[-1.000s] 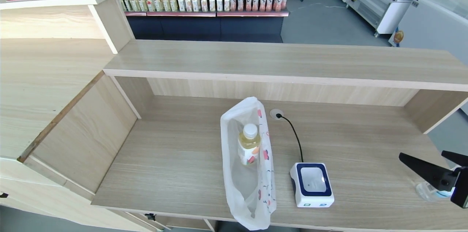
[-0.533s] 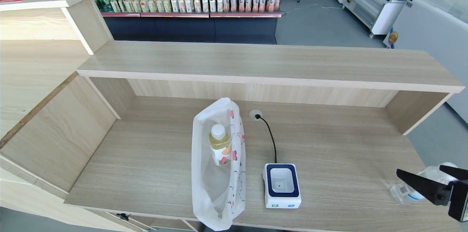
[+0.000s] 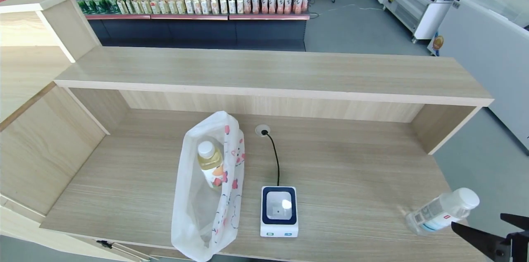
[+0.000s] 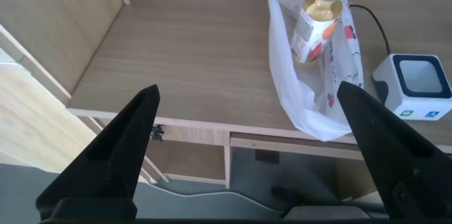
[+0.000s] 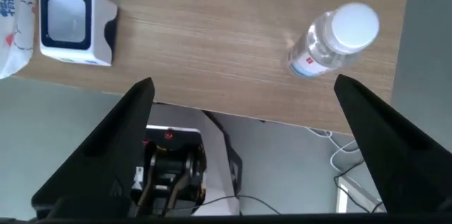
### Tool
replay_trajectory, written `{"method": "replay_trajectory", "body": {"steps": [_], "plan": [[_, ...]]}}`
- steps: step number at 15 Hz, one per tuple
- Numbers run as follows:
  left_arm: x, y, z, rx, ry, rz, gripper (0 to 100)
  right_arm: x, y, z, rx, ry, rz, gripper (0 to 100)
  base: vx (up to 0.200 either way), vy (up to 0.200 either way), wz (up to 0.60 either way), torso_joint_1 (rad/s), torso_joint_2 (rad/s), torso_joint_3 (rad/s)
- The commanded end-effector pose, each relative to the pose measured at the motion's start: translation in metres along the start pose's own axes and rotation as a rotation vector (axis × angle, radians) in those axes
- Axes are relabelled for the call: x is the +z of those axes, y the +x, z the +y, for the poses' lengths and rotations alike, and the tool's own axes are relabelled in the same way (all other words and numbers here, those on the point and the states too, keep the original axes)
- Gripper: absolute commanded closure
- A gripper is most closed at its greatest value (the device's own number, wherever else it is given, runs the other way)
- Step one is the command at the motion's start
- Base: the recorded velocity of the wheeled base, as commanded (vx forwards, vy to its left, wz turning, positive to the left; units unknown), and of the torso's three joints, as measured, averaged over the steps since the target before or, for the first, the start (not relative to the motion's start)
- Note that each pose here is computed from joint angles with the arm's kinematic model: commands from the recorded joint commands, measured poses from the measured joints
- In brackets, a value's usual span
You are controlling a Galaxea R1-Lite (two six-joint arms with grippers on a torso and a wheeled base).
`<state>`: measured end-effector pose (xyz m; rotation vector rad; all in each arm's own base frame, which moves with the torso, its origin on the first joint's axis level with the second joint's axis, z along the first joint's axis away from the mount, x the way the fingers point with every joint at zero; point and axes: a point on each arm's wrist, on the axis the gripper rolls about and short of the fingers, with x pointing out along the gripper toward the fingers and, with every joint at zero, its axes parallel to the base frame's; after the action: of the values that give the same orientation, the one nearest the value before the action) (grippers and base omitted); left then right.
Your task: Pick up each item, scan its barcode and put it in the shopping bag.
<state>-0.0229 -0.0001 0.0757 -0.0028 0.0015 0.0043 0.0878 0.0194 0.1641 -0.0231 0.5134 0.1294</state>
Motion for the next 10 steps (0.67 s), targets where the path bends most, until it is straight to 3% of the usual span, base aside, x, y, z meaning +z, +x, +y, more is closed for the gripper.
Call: {"method": "replay_trajectory", "body": {"steps": [1,3,4,10], "plan": [[0.000,0.000,0.000,0.000,-0.002,0.000,0,-0.004,-0.004,-0.001,0.000,-0.010,0.018,0,0.000,0.000,0.00,0.000,0.00,0.000],[0.000,0.000,0.000,0.000,0.000,0.000,0,-0.014,-0.004,-0.002,-0.024,-0.041,0.083,0,0.000,0.000,0.00,0.000,0.00,0.000],[0.000,0.000,0.000,0.000,0.000,0.000,0,-0.021,-0.001,-0.005,-0.095,-0.076,0.122,0,0.000,0.000,0.00,0.000,0.00,0.000],[0.000,0.000,0.000,0.000,0.000,0.000,0,-0.068,0.004,-0.010,-0.201,-0.169,0.243,0,0.000,0.000,0.00,0.000,0.00,0.000]]}}
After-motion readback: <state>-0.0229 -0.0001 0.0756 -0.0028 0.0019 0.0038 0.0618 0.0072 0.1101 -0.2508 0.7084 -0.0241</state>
